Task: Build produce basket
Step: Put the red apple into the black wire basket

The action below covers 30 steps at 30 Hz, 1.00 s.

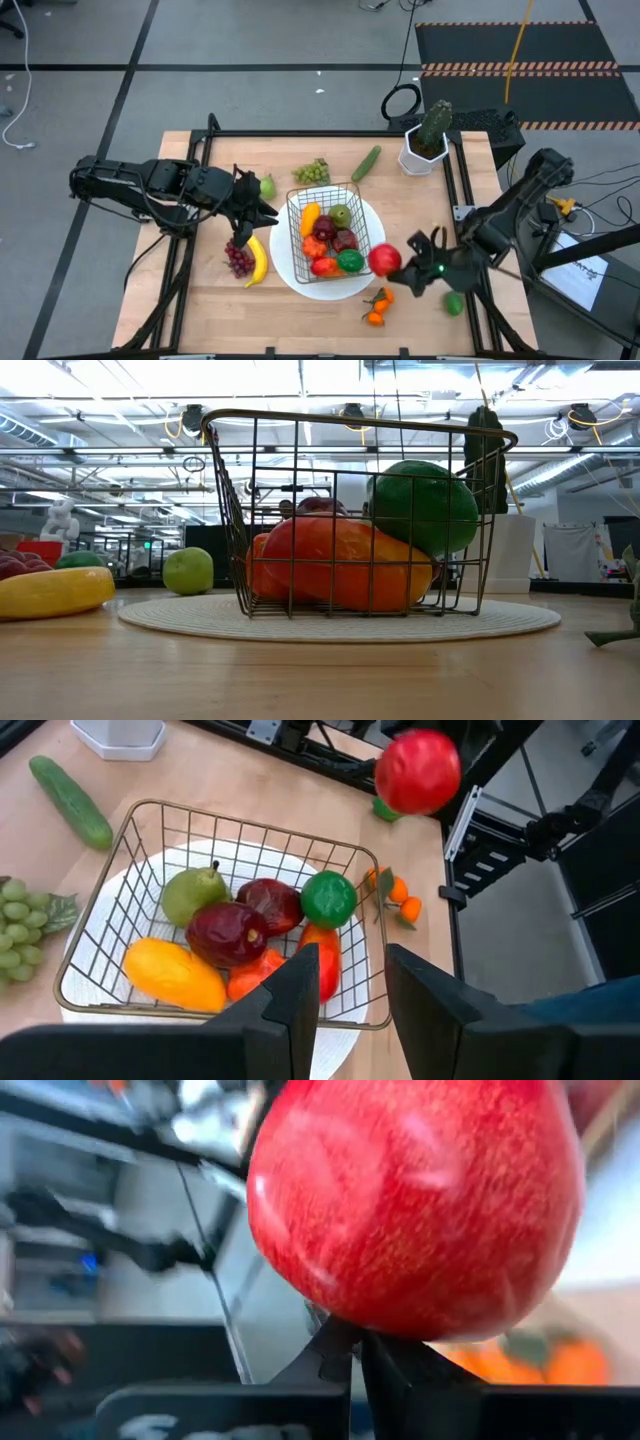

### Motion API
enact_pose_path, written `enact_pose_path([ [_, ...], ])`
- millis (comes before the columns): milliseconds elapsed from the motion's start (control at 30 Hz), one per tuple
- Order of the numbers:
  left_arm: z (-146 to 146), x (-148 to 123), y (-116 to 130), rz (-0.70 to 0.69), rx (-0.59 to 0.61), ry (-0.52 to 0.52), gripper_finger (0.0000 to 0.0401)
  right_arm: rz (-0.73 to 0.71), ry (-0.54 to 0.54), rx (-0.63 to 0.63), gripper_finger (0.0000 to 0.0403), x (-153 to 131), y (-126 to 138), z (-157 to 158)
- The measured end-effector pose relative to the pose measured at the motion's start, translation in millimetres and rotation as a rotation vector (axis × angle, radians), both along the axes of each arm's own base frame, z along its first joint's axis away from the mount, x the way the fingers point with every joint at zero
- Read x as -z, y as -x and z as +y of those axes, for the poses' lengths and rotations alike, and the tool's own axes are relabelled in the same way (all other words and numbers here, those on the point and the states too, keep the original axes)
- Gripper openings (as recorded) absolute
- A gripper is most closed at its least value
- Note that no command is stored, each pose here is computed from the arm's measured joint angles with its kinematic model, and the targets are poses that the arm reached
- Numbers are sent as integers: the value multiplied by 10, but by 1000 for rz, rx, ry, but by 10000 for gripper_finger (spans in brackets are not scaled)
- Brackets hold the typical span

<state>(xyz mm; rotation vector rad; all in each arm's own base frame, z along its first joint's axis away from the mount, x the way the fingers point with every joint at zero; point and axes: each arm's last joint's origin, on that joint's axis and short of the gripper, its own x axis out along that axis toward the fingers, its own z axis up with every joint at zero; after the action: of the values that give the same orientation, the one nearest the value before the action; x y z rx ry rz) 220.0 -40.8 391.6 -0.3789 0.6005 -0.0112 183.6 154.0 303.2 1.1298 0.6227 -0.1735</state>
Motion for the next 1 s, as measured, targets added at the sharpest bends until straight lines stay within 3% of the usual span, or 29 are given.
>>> enact_pose_path([
  [267, 5, 0, -1, -2, -12, -12, 115, -200, 80, 116, 1, -186, -262, -283],
  [567, 38, -2, -4, -13, -118, -57, 115, -300, 232, 87, 2, -318, -436, -650],
  [1000, 111, -15, -20, -31, -178, -100, 115, -442, 627, 37, 3, -655, -174, -1225],
])
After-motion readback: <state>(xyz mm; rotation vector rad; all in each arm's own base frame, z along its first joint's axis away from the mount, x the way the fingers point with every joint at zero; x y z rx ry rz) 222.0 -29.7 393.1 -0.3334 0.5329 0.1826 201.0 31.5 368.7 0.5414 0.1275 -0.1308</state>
